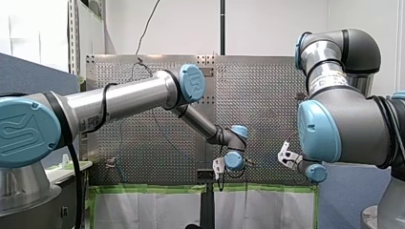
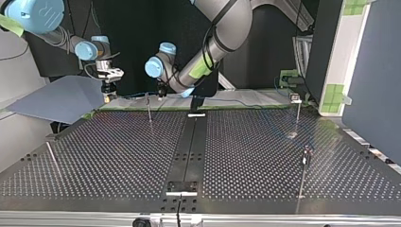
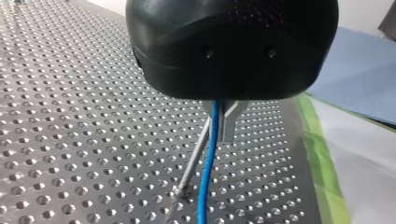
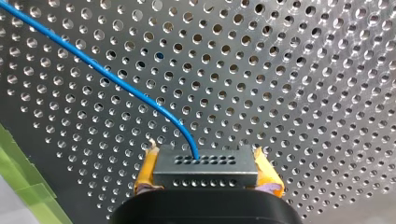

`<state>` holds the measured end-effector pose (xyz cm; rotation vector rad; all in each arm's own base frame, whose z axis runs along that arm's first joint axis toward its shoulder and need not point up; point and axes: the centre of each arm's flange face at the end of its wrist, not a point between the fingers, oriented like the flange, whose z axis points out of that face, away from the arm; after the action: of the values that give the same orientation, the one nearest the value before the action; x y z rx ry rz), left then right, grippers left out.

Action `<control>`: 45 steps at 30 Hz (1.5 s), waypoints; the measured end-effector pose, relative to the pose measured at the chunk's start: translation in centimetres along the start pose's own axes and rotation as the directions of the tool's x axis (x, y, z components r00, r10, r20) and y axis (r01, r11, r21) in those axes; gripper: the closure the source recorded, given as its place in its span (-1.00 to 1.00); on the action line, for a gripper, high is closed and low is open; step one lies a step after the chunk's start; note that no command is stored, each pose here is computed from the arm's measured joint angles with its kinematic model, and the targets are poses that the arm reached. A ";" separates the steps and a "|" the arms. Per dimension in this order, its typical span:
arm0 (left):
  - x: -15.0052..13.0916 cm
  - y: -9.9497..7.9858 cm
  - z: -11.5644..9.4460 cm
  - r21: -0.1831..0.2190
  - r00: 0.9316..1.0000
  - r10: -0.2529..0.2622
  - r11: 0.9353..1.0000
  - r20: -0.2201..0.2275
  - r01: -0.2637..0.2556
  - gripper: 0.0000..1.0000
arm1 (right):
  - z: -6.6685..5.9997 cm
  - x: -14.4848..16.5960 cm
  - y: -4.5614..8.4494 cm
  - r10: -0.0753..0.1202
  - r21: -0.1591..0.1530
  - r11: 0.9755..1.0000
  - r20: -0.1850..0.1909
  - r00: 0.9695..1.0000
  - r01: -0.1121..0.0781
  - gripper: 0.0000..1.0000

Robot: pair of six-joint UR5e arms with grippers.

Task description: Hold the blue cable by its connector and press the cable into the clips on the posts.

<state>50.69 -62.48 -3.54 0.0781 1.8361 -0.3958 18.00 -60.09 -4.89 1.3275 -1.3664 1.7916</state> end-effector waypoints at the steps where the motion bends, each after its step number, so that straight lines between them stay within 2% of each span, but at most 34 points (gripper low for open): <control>1: -0.1 0.0 0.1 0.002 1.000 -0.004 1.000 0.007 0.004 1.00 | 0.0 0.0 0.0 -0.001 0.000 1.000 0.000 1.000 0.001 1.00; 11: -0.6 0.4 1.5 0.022 0.996 -0.041 0.999 0.079 0.040 1.00 | 0.0 0.0 0.0 -0.003 -0.001 1.000 -0.001 1.000 0.003 1.00; 19: 1.9 1.3 2.2 0.041 0.994 -0.053 0.998 0.095 0.049 1.00 | 0.0 0.0 -0.1 -0.004 0.002 1.000 -0.002 1.000 0.004 1.00; 26: 2.0 1.7 2.7 0.053 0.990 -0.069 0.997 0.126 0.063 1.00 | 0.1 0.0 -0.2 -0.005 0.005 1.000 -0.004 1.000 0.005 1.00; 45: 1.2 3.0 3.7 0.044 0.988 -0.067 0.997 0.138 0.061 1.00 | 1.5 1.0 0.0 -0.011 0.017 1.000 -0.030 0.999 0.011 1.00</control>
<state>54.51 -60.96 -6.28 0.0183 1.6961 -0.4712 18.19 -61.67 -3.97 1.3093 -1.3284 1.8124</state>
